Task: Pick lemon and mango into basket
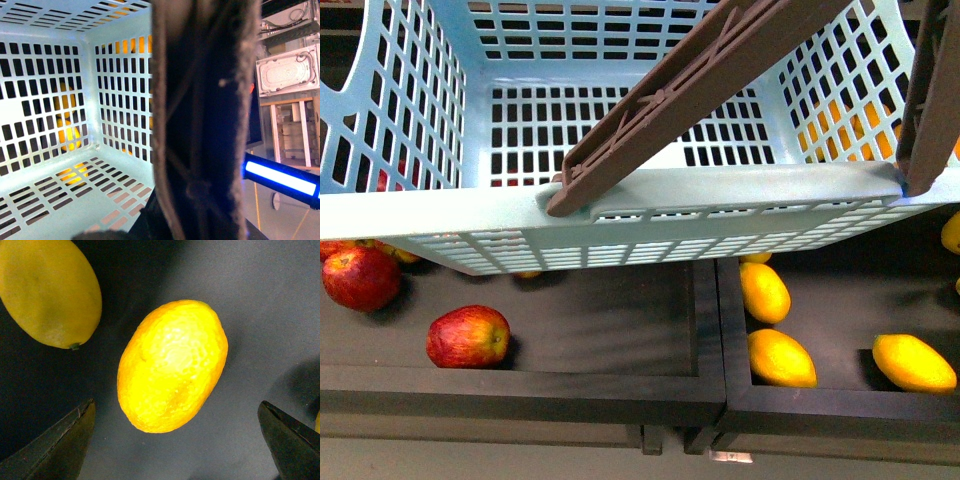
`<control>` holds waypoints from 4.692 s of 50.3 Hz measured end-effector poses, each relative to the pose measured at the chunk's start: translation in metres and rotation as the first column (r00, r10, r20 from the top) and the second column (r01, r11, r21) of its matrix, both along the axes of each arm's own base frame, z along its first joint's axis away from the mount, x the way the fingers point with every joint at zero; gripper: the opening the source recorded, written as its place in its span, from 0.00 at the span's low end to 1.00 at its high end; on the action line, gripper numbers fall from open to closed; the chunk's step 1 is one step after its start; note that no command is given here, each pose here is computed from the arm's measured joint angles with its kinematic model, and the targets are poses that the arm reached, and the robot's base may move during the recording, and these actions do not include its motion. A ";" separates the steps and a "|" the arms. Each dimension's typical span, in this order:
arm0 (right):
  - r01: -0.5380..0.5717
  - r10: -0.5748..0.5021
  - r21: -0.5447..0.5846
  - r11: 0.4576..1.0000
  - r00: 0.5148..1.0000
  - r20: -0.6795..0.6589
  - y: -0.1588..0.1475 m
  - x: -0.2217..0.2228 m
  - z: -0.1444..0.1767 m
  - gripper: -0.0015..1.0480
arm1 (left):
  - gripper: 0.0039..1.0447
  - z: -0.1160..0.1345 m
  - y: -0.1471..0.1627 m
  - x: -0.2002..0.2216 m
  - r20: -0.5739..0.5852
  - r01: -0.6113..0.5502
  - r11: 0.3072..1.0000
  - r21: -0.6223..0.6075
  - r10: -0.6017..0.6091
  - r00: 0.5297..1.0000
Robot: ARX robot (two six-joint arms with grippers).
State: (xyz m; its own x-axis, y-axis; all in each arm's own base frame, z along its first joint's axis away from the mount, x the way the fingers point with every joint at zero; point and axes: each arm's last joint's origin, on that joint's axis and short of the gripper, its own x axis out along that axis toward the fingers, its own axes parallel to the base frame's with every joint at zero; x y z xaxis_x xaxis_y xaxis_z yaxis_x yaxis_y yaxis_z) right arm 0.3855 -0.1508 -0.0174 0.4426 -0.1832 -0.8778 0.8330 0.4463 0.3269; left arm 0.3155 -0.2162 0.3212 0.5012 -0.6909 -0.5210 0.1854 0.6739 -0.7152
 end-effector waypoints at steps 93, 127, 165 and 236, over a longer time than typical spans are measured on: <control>-0.451 0.744 -0.596 0.664 0.320 0.587 0.125 -0.096 0.311 0.54 | 0.04 0.000 0.000 0.000 0.000 0.000 1.000 -0.001 0.000 1.000; -0.657 0.850 -0.576 0.486 0.203 0.486 0.228 -0.118 0.273 0.86 | 0.04 0.000 0.000 0.000 0.000 0.000 1.000 0.000 0.000 1.000; -0.194 0.833 -0.872 0.449 0.444 0.330 0.164 -0.201 0.224 0.02 | 0.04 -0.001 0.000 0.000 -0.003 0.001 1.000 0.001 -0.001 1.000; -0.184 0.831 -0.874 0.450 0.445 0.334 0.151 -0.239 0.199 0.92 | 0.04 -0.001 -0.005 -0.003 -0.007 0.022 1.000 -0.007 -0.023 1.000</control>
State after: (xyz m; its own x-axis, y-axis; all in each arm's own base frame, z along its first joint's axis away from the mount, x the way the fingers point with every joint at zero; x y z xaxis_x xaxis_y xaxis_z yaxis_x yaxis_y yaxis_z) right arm 0.1463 0.0000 0.1821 1.0000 -0.0019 -0.0017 0.0019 1.0000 0.0032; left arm 0.3130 -0.2208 0.3205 0.4816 -0.7055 -0.5199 0.1950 0.6646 -0.7213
